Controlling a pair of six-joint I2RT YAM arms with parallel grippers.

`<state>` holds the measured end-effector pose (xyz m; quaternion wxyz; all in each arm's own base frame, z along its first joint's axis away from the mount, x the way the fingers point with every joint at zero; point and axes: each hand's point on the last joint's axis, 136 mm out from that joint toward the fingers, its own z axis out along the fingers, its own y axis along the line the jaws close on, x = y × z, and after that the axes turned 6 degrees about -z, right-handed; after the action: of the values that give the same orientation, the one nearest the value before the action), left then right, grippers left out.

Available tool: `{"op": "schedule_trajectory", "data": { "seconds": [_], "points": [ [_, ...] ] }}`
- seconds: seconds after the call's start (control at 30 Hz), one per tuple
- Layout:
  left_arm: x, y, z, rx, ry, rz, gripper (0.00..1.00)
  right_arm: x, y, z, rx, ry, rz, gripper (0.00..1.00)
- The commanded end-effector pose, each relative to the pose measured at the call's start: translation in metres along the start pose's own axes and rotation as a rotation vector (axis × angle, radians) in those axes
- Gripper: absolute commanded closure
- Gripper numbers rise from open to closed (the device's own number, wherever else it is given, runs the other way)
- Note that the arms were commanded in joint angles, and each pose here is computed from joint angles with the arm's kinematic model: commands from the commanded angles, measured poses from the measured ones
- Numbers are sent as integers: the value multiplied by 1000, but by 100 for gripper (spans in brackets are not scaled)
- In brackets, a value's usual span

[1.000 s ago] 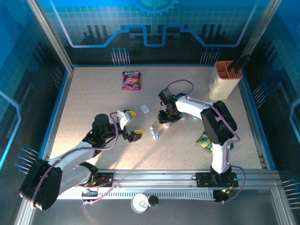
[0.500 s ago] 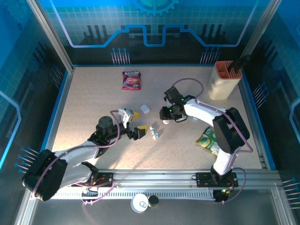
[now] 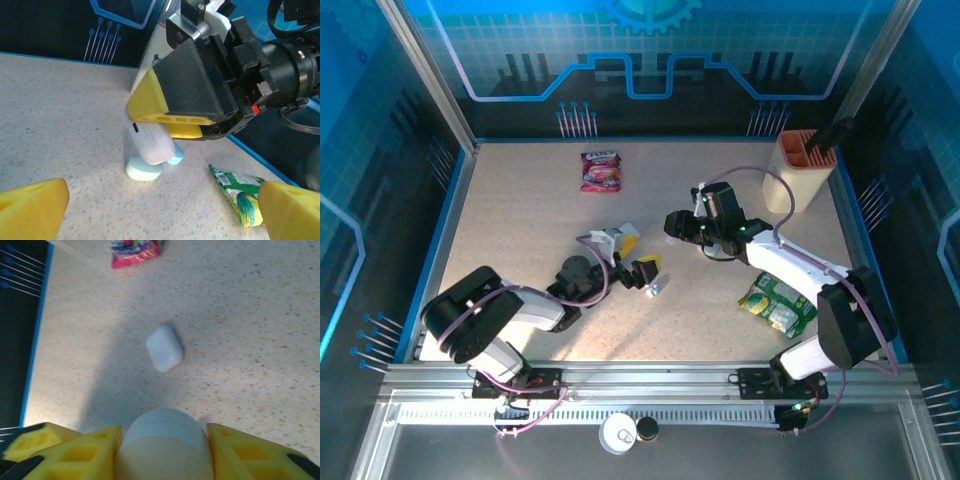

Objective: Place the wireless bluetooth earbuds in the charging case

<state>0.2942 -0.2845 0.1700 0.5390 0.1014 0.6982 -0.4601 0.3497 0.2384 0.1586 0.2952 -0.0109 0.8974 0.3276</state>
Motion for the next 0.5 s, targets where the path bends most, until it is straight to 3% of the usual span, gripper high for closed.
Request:
{"op": "schedule_trajectory", "data": {
  "seconds": [0.0, 0.17, 0.33, 0.47],
  "points": [
    [-27, -20, 16, 47, -116, -26, 8, -11, 23, -13, -125, -45, 44, 57],
    [-26, -12, 33, 23, -126, -125, 21, -9, 36, -15, -206, -36, 78, 57],
    [-31, -10, 44, 16, -145, -130, 28, -6, 41, -18, -237, -26, 87, 58],
    [-28, -11, 51, 27, -134, -128, 39, -5, 46, -21, -262, -18, 89, 58]
  ]
}}
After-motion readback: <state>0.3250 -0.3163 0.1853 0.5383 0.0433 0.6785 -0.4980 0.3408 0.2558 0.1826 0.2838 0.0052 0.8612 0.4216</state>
